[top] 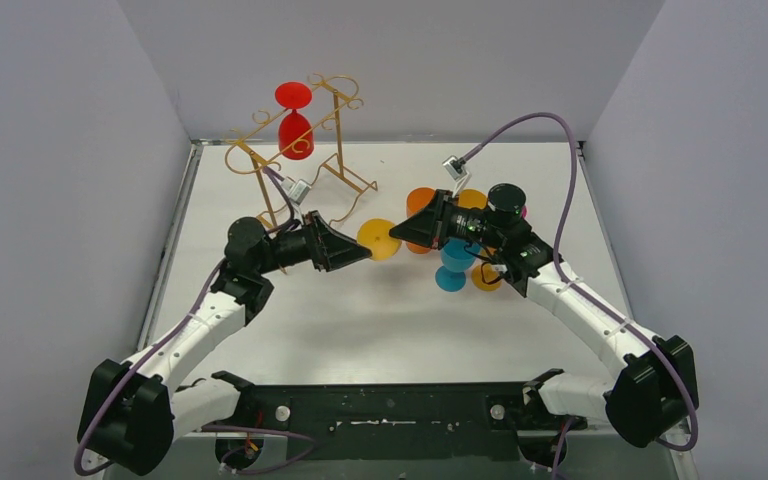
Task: Take the wine glass off the wine glass rack
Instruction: Place the wine glass at the center of the board.
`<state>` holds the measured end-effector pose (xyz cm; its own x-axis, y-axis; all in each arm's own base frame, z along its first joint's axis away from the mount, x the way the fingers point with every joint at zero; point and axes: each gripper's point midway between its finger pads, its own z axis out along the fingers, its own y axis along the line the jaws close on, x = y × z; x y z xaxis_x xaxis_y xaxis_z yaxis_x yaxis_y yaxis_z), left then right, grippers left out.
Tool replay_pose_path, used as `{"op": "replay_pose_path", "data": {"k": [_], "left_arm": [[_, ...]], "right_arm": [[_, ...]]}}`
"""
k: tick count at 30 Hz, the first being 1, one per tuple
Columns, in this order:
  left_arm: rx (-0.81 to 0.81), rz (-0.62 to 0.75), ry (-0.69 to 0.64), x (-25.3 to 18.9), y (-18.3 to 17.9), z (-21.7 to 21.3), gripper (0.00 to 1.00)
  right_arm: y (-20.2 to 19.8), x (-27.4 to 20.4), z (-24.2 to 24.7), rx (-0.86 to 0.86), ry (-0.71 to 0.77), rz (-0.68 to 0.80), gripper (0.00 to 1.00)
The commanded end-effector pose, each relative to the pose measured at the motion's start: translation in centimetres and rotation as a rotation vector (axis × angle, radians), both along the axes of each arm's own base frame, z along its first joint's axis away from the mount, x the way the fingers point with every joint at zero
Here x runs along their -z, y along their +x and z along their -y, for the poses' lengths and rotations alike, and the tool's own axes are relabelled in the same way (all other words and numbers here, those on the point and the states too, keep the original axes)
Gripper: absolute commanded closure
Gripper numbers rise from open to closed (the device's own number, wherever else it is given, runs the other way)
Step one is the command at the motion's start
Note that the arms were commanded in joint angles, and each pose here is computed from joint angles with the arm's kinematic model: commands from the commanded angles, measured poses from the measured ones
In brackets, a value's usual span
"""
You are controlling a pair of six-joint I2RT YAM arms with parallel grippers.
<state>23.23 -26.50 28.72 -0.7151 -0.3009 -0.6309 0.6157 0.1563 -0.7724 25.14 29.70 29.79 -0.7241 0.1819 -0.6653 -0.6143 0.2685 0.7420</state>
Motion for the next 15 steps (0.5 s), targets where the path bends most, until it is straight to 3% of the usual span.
{"op": "replay_pose_path", "data": {"k": [1,7,11,15], "left_arm": [[0.093,0.082,-0.02,-2.3,-2.1,1.0,0.56],[0.046,0.104,-0.016,-2.7,-1.3,1.6,0.61],[0.024,0.108,-0.032,-2.9,-1.0,1.5,0.8],[0.03,0.1,-0.031,-2.7,-1.1,1.6,0.93]], "right_arm": [[0.4,-2.1,0.3,0.043,0.048,0.093,1.0],[0.1,-2.2,0.0,0.023,0.057,0.085,1.0],[-0.1,-2.3,0.1,0.018,0.056,0.091,1.0],[-0.3,-2.0,0.1,0.007,0.051,0.085,1.0]]}}
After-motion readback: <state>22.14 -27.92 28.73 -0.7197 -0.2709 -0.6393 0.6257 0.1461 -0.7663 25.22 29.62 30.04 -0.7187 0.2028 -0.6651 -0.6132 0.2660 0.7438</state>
